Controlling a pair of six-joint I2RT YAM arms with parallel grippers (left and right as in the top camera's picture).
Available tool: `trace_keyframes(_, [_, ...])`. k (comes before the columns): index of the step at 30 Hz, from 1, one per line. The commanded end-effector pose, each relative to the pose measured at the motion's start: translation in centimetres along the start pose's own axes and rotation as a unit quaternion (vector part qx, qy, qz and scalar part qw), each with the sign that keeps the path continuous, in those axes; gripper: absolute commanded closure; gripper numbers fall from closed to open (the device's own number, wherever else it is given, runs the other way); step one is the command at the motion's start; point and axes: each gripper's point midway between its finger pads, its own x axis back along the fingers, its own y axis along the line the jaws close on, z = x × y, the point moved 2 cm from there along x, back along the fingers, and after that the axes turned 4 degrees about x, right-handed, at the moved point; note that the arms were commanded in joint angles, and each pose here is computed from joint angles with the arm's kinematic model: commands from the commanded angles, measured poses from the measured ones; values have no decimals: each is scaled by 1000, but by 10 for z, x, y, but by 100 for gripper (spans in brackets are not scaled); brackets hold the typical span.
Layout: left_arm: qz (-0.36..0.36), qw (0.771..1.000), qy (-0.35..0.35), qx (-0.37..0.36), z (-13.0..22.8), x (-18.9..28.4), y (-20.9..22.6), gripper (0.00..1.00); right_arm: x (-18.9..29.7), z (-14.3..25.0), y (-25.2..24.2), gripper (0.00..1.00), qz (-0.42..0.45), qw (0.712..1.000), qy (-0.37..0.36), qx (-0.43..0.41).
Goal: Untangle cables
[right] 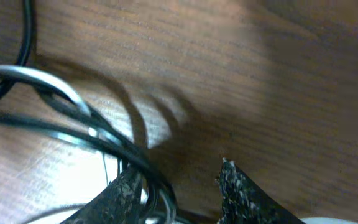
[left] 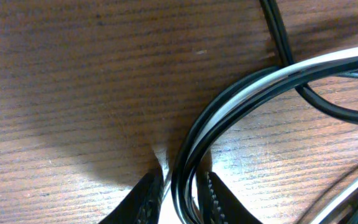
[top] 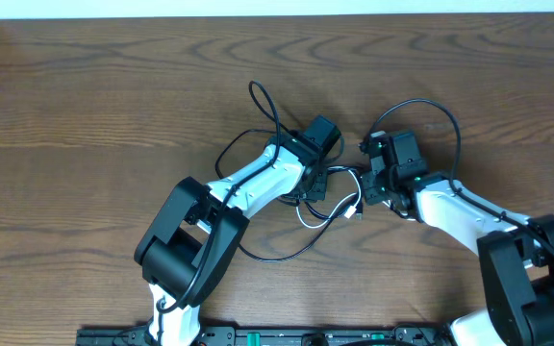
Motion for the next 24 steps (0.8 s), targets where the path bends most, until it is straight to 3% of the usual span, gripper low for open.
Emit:
trace_keyframes(1, [-40, 999, 31, 4, 14, -26, 16, 75, -9, 17, -12, 62, 54, 998, 27, -15])
trace_keyframes(6, [-140, 990, 16, 10, 15, -20, 50, 75, -15, 31, -35, 62, 129, 990, 53, -26])
trace_keyframes(11, [-245, 969, 5, 27, 18, -6, 86, 71, -23, 44, -41, 62, 147, 986, 76, -23])
trace_keyframes(24, [-276, 956, 55, 76, 24, 5, 132, 68, -15, 58, -72, 61, 245, 964, 101, -32])
